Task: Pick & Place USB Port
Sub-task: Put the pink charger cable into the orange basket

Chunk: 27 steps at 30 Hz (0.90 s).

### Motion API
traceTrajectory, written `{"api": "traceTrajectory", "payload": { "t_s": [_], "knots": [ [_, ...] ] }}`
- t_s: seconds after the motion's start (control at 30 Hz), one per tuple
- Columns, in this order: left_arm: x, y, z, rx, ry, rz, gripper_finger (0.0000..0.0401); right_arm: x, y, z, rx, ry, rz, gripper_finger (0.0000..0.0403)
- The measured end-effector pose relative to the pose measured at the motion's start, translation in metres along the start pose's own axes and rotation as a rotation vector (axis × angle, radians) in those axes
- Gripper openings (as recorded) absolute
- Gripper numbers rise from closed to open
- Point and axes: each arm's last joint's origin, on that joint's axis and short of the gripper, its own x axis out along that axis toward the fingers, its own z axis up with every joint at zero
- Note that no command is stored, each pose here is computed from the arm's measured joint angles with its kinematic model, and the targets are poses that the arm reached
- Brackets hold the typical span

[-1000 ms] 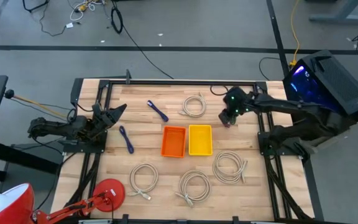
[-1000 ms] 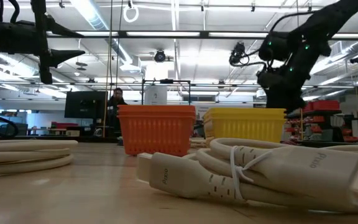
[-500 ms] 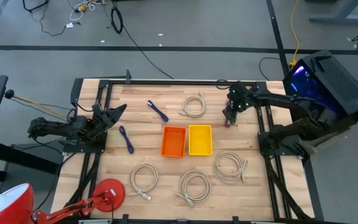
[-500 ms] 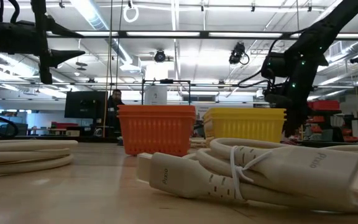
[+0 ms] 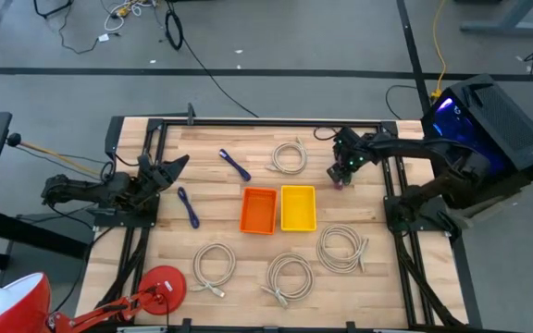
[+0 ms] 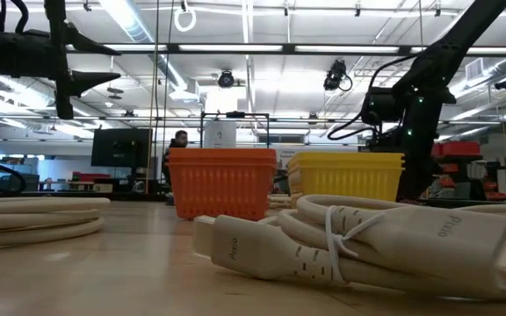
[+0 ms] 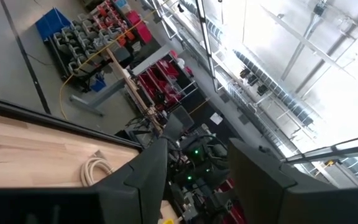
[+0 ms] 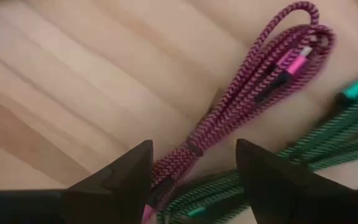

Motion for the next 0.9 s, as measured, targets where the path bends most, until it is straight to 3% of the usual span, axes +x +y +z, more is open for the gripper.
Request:
{"api": "traceTrajectory", "payload": {
  "t_s": [0.17,0.23,0.33,0.37,0.47,0.6,0.73,0.9],
  "knots": [
    [0.0,0.0,0.0,0.002,0.002,0.002,0.0177,0.009,0.005,0.003,0.012,0.002,0.011,0.0201],
    [0.0,0.0,0.0,0.002,0.001,0.001,0.0177,0.011,0.004,0.003,0.027,0.004,-0.006,0.0153],
    [0.0,0.0,0.0,0.002,0.001,0.001,0.0177,0.011,0.005,0.003,0.023,0.0,-0.002,0.0042],
    [0.0,0.0,0.0,0.0,0.001,0.001,0.0177,0.011,0.005,0.004,0.022,-0.005,0.007,0.0026],
    [0.0,0.0,0.0,-0.036,0.004,-0.001,0.0177,0.007,0.007,0.004,0.041,-0.019,0.042,0.0016],
    [0.0,-0.001,-0.002,-0.091,0.061,-0.055,0.0177,-0.014,0.025,0.009,0.025,-0.123,0.253,0.0014],
    [0.0,-0.003,-0.002,-0.111,0.078,-0.08,0.0177,-0.061,0.05,0.025,-0.006,-0.323,0.34,0.0014],
    [0.0,-0.009,0.003,-0.13,0.071,-0.139,0.0177,-0.131,0.098,0.041,-0.149,-0.531,0.44,0.0014]
  ]
}}
